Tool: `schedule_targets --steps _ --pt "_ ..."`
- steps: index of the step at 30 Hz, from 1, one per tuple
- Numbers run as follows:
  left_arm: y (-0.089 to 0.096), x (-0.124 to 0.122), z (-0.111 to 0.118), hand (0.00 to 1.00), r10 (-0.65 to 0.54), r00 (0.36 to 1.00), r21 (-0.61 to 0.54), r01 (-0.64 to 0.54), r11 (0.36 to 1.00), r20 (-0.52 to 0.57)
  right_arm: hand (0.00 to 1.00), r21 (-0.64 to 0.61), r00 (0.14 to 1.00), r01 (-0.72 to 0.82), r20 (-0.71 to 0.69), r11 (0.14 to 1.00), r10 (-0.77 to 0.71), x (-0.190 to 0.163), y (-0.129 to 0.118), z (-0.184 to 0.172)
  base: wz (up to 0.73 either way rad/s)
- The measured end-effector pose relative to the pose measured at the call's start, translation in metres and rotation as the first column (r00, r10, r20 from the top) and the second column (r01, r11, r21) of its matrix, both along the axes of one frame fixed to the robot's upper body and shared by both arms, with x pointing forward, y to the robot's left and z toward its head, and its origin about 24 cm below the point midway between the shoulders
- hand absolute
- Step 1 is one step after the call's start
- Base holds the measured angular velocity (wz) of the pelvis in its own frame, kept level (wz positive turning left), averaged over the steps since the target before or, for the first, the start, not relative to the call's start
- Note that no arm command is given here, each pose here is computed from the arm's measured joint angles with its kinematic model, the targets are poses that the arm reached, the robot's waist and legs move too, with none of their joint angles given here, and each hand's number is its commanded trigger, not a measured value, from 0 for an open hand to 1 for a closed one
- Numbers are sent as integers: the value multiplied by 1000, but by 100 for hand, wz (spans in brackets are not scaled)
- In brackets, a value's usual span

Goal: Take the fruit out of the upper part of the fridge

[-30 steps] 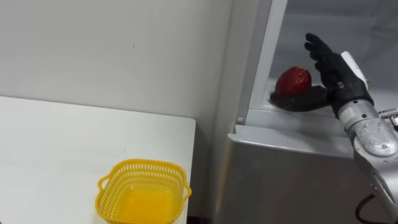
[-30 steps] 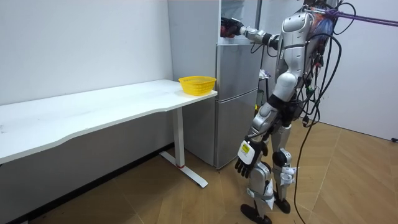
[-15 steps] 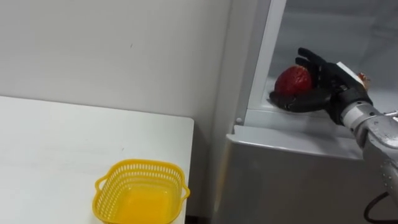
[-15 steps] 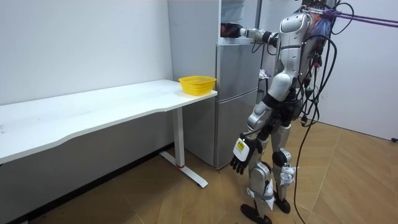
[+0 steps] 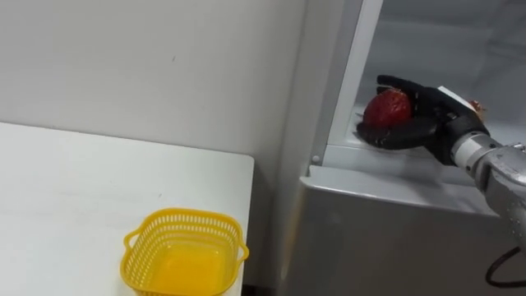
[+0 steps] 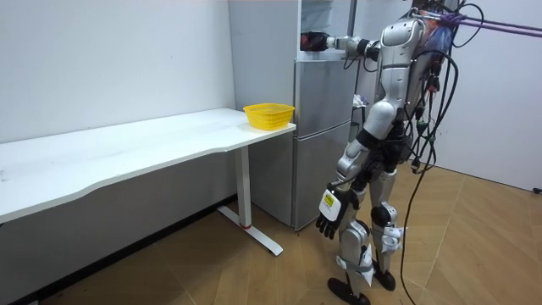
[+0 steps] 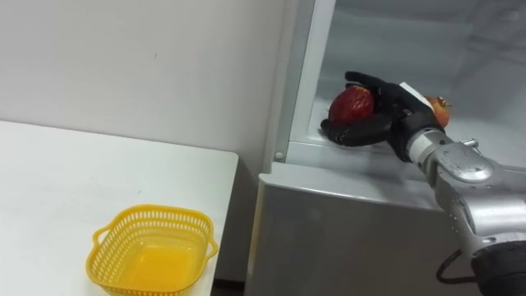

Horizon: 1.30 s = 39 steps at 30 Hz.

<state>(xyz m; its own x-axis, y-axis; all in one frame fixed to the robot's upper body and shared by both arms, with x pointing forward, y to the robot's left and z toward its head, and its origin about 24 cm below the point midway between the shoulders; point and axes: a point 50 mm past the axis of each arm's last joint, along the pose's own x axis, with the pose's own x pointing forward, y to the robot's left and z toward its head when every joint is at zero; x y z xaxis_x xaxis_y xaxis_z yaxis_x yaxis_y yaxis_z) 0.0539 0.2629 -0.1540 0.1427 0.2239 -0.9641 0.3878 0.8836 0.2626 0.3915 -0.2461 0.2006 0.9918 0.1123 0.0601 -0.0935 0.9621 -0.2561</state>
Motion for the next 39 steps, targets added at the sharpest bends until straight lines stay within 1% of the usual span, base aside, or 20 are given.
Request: schedule_targets --steps 12,22,25,28,32,37,39 --pt "-1 5 0 0 -21 1000 3 21 1000 8 100 -14 999 19 26 1000 -19 0 -2 5 -1" --pt "4 10 2 0 -19 1000 13 19 1000 6 100 -22 999 17 32 1000 -16 0 2 5 -2" --pt "7 10 3 0 -16 1000 17 16 1000 10 100 5 999 6 35 1000 -6 0 5 7 0" --pt "8 10 3 0 -18 1000 21 18 1000 8 100 11 998 -16 57 1000 15 1 17 9 0" --pt "7 10 3 0 -28 1000 18 28 999 3 100 5 997 -23 77 1000 22 -1 21 12 -3" --pt "7 10 2 0 -31 1000 21 30 999 8 100 -31 992 -23 124 999 27 -8 29 14 -5" --pt "7 10 3 0 -31 999 35 31 999 14 100 -73 988 -11 154 997 22 -14 35 13 0"
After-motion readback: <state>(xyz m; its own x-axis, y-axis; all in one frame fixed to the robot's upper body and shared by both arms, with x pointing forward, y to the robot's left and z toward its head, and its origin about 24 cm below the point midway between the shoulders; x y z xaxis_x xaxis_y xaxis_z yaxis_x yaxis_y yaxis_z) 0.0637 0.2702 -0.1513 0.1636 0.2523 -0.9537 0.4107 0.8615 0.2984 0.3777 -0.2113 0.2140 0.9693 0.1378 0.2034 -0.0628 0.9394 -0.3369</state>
